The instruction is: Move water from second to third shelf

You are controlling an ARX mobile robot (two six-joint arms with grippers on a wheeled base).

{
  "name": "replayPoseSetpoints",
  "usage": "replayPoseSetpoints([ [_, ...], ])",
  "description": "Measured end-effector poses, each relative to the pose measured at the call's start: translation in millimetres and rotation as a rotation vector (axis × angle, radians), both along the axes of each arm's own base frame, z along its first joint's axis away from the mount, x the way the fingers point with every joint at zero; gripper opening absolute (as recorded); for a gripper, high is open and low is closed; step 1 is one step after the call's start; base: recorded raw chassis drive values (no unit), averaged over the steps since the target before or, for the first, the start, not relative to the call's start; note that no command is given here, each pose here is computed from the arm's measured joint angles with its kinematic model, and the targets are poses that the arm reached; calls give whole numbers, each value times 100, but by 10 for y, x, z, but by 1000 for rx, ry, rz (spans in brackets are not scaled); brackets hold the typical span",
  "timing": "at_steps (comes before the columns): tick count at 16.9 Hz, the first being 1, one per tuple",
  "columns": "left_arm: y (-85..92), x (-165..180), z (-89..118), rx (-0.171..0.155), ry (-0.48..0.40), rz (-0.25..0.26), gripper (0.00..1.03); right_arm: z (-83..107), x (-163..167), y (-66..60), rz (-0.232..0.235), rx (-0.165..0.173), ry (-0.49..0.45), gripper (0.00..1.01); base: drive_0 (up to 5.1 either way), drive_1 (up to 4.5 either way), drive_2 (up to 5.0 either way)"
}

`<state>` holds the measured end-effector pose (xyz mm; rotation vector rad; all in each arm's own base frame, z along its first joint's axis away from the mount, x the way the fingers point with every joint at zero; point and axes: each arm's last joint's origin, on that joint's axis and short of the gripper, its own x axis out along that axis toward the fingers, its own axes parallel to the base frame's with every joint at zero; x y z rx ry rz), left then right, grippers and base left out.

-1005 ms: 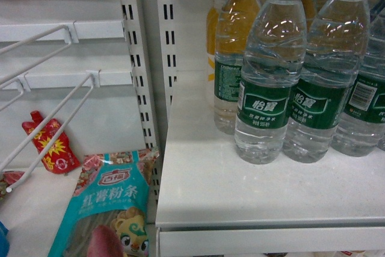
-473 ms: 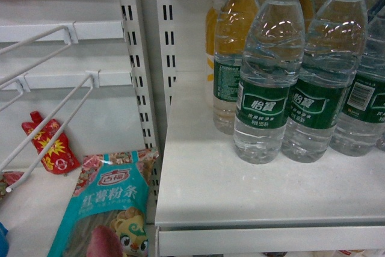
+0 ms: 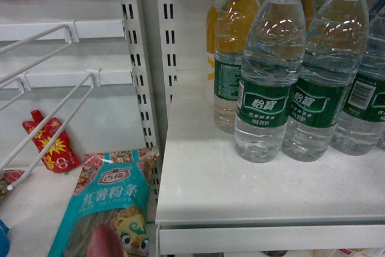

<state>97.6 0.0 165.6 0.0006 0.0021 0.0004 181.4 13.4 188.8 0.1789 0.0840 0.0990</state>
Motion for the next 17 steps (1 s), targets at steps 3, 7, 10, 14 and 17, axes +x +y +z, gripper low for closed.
replayPoseSetpoints([
  [3, 0, 0, 0, 0, 0, 0, 98, 99, -87, -77, -23, -4, -62, 39, 0, 0, 0],
  [7, 0, 0, 0, 0, 0, 0, 98, 116, -208, -55, 25, -20, -34, 39, 0, 0, 0],
  [10, 0, 0, 0, 0, 0, 0, 98, 97, -270, -64, 32, -29, -32, 39, 0, 0, 0],
  [14, 0, 0, 0, 0, 0, 0, 98, -97, -312, -69, 45, -59, 44, 39, 0, 0, 0],
  [17, 0, 0, 0, 0, 0, 0, 98, -194, -286, -66, 53, -69, 70, 39, 0, 0, 0],
])
